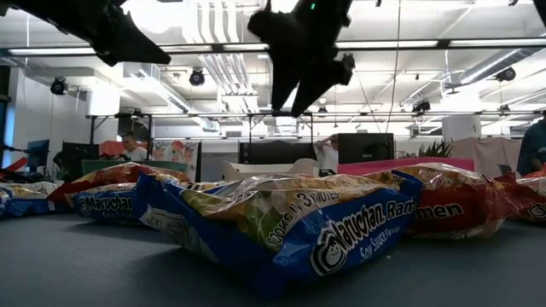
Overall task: Sort Maruchan noodles
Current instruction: Put the red noodle pack into the pink bin
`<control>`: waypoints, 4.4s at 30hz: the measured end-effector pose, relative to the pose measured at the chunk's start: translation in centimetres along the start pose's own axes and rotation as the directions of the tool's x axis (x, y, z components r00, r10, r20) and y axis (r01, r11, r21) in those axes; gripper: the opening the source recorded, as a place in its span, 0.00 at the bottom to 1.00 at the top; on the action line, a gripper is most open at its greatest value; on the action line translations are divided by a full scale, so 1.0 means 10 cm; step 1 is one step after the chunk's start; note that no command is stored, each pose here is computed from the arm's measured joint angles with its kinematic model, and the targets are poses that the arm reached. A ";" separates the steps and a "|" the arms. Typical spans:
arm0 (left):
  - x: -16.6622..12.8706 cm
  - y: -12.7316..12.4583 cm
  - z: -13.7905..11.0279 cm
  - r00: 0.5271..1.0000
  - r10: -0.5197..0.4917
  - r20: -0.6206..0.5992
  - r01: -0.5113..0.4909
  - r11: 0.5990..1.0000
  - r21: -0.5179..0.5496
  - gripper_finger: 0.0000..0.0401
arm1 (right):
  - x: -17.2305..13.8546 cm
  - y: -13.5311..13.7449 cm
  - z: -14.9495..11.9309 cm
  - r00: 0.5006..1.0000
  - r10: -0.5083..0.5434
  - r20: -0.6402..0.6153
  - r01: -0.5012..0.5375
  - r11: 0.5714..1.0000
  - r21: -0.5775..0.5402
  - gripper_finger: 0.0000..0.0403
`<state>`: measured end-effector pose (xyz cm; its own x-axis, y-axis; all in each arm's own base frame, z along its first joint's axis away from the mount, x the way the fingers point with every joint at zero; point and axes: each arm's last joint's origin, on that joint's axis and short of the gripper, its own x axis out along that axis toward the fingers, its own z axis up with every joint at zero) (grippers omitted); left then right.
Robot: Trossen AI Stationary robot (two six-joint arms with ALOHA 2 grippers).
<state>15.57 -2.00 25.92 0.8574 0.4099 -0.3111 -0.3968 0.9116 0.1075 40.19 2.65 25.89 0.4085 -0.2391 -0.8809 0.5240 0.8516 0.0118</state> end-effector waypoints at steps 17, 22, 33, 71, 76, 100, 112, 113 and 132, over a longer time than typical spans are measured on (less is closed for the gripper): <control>-0.10 0.09 -0.07 0.999 0.005 -0.048 -0.006 1.000 -0.025 0.00 | 0.77 0.24 0.39 0.950 0.272 0.152 -0.189 0.891 -0.412 0.52; -0.12 0.10 -0.06 0.999 -0.002 -0.041 0.000 0.999 -0.036 0.00 | 1.02 0.19 0.51 0.921 0.311 0.235 -0.173 0.866 -0.469 0.52; -0.12 0.10 -0.05 0.999 -0.005 -0.036 0.004 0.999 -0.042 0.00 | 1.37 -0.01 0.66 0.846 0.465 0.261 -0.327 0.840 -0.433 0.52; -0.09 0.07 -0.06 0.999 -0.001 -0.046 -0.001 0.999 -0.034 0.00 | 1.21 0.06 0.65 0.835 0.493 0.245 -0.361 0.827 -0.431 0.02; -0.08 0.07 -0.06 0.999 -0.001 -0.050 -0.001 1.000 -0.031 0.00 | 1.08 0.09 0.56 0.887 0.421 0.188 -0.317 0.854 -0.413 0.02; 0.39 -0.35 -0.73 0.724 -0.192 -0.663 0.239 0.971 -0.019 0.00 | 1.09 0.30 0.16 0.940 0.339 0.042 -0.337 0.941 -0.036 0.02; 0.47 -0.40 -0.83 0.687 -0.171 -0.706 0.217 0.976 -0.024 0.00 | 1.19 0.19 0.28 0.882 0.448 0.143 -0.465 0.878 0.116 0.09; 0.47 -0.41 -0.84 0.684 -0.167 -0.710 0.216 0.976 -0.022 0.00 | 1.19 0.17 0.29 0.881 0.452 0.141 -0.468 0.875 0.123 0.12; 0.52 -0.44 -0.90 0.663 -0.159 -0.732 0.230 0.973 -0.003 0.00 | 1.39 0.08 0.42 0.858 0.441 0.262 -0.507 0.808 0.301 0.71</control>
<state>18.87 -4.16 15.35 0.3914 0.1042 -0.9143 -0.1899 0.9813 0.0306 49.40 -1.92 15.66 0.7777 0.0479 -0.6269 0.4414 0.6684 0.5986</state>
